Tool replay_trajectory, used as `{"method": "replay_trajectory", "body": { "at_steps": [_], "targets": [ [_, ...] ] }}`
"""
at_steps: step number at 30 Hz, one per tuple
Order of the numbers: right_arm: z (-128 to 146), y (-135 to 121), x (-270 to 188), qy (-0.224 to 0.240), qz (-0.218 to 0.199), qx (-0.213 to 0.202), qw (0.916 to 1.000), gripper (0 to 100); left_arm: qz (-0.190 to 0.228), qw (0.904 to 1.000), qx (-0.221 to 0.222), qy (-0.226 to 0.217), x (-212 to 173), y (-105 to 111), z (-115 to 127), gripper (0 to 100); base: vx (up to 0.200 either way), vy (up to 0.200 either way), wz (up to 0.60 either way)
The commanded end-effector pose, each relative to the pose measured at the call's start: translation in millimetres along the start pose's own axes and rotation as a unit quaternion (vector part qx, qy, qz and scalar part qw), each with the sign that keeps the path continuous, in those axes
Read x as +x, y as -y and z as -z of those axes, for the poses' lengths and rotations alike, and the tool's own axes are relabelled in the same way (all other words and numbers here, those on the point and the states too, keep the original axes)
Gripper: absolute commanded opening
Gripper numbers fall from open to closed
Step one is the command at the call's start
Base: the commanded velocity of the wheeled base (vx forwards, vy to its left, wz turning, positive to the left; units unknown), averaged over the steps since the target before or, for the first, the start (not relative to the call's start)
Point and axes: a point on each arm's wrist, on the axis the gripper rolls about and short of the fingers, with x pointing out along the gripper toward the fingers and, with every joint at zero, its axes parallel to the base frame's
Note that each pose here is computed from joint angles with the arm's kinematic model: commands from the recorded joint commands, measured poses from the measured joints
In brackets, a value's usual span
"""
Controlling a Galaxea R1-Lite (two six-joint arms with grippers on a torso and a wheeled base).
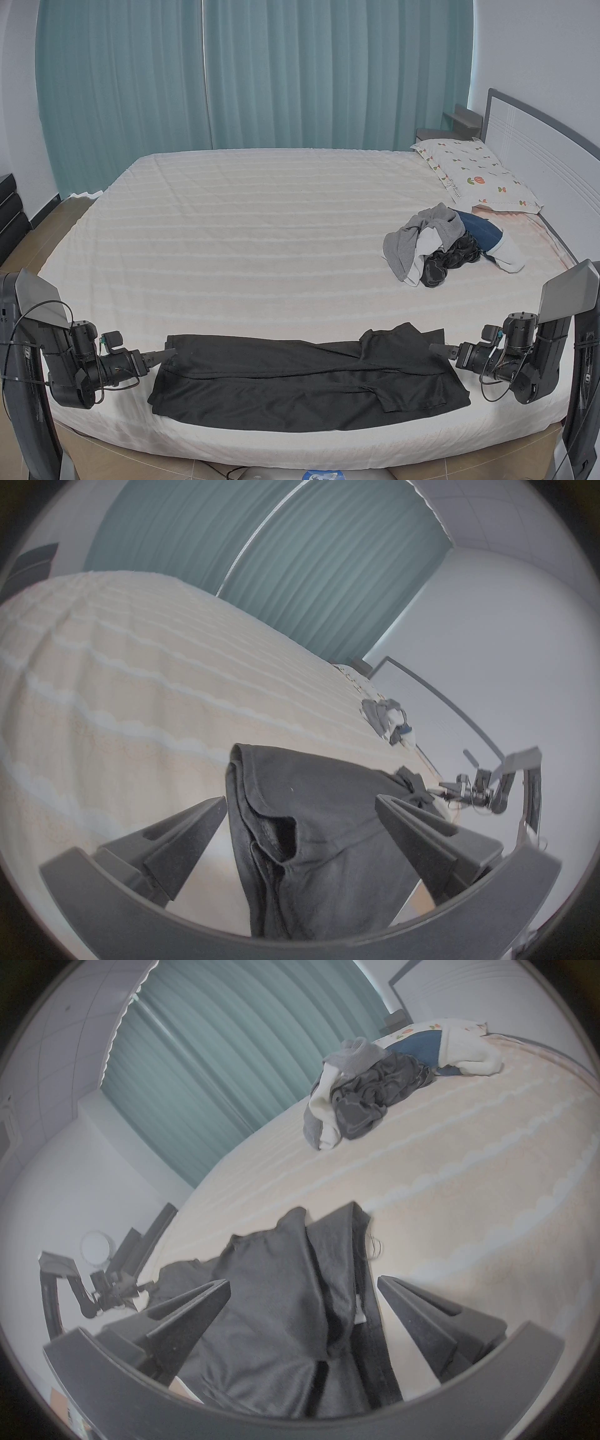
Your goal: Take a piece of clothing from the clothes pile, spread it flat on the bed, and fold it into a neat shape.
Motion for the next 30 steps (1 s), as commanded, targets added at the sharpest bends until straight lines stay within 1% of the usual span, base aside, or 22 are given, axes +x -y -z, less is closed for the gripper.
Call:
{"method": "replay_trajectory", "body": {
  "at_steps": [1,3,5,6,7,8,10,13,24,30],
  "targets": [
    [-19,-3,10,0.028,-0.009,0.038,0.9989,100,-0.043,0.9959,-0.059,0.054,30,7,-23,100,0.000,0.000,0.00],
    [-20,1,17,0.032,-0.006,0.065,0.9974,100,-0.075,0.9908,-0.083,0.075,46,14,-27,100,0.000,0.000,0.00],
    [-24,2,23,0.041,0.000,0.098,0.9944,100,-0.097,0.9869,-0.107,0.073,58,21,-27,100,0.000,0.000,0.00],
    [-24,2,23,0.041,0.000,0.098,0.9944,100,-0.097,0.9869,-0.107,0.073,58,21,-27,100,0.000,0.000,0.00],
    [-26,2,27,0.042,0.003,0.117,0.9922,100,-0.108,0.9850,-0.117,0.066,62,25,-29,100,0.000,0.000,0.00],
    [-31,3,30,0.035,0.008,0.149,0.9882,100,-0.124,0.9819,-0.134,0.051,64,33,-36,100,0.000,0.000,0.00],
    [-35,4,33,0.030,0.013,0.169,0.9851,100,-0.137,0.9784,-0.151,0.035,64,36,-38,100,0.000,0.000,0.00],
    [-39,8,35,0.028,0.019,0.192,0.9808,100,-0.150,0.9754,-0.159,0.026,65,38,-41,100,0.000,0.000,0.00],
    [-37,10,38,0.027,0.021,0.194,0.9805,100,-0.165,0.9735,-0.155,0.035,68,41,-42,100,0.000,0.000,0.00],
    [-36,13,40,0.027,0.023,0.195,0.9801,100,-0.178,0.9705,-0.162,0.003,70,42,-34,100,0.000,0.000,0.00]
  ]
}}
